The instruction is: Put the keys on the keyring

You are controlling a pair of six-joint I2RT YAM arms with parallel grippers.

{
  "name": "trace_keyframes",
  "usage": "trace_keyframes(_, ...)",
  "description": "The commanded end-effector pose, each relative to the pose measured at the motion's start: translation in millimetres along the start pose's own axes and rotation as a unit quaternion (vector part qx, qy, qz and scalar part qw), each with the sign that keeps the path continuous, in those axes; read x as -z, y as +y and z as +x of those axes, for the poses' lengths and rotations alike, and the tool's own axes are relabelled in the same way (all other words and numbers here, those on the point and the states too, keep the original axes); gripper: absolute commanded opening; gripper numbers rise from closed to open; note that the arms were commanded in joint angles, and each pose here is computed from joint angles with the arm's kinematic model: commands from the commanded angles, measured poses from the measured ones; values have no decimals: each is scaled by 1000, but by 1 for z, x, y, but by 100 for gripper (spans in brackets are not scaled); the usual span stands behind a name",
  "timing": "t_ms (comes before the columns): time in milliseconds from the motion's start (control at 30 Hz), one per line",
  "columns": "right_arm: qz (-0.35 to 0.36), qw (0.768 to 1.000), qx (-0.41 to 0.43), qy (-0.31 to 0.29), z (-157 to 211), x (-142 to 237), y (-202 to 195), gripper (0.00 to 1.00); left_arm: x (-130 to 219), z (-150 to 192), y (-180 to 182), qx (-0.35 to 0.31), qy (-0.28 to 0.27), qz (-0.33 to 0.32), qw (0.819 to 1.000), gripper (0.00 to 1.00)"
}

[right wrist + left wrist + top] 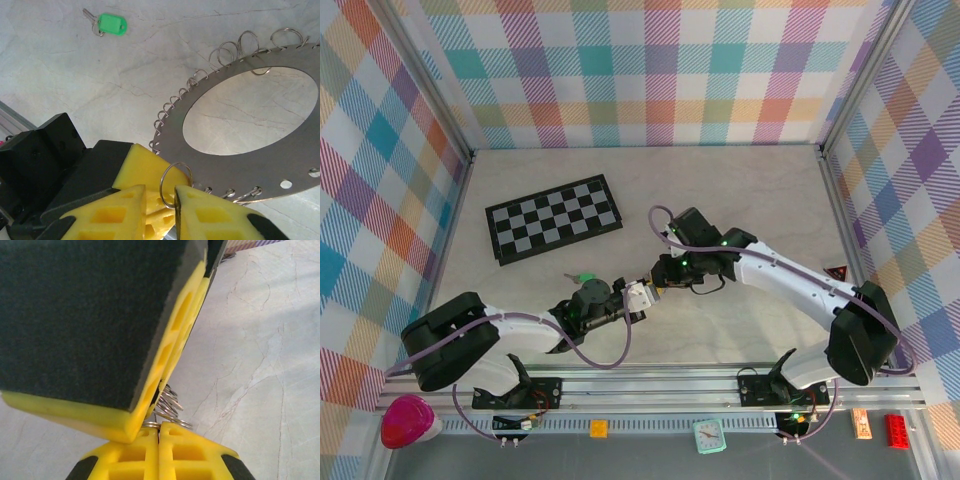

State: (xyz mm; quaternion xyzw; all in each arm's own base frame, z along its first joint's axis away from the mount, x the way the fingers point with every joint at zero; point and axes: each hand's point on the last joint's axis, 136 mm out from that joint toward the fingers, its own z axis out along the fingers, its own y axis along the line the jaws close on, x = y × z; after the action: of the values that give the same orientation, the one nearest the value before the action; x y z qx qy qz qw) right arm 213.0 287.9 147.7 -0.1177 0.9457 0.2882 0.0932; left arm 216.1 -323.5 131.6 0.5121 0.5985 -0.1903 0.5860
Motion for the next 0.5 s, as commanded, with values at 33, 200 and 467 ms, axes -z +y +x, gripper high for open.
trace_keyframes(33, 32, 999, 14, 2, -3, 1, -5, 19, 4, -27, 12, -6, -40, -14, 999, 0)
trace_keyframes(200, 51, 998, 21, -1, -5, 5, -9, 15, 7, -32, 14, -10, -43, -17, 999, 0)
trace_keyframes(467, 52, 998, 30, -5, -9, 13, -5, 14, 12, -38, 18, -17, -44, -23, 999, 0)
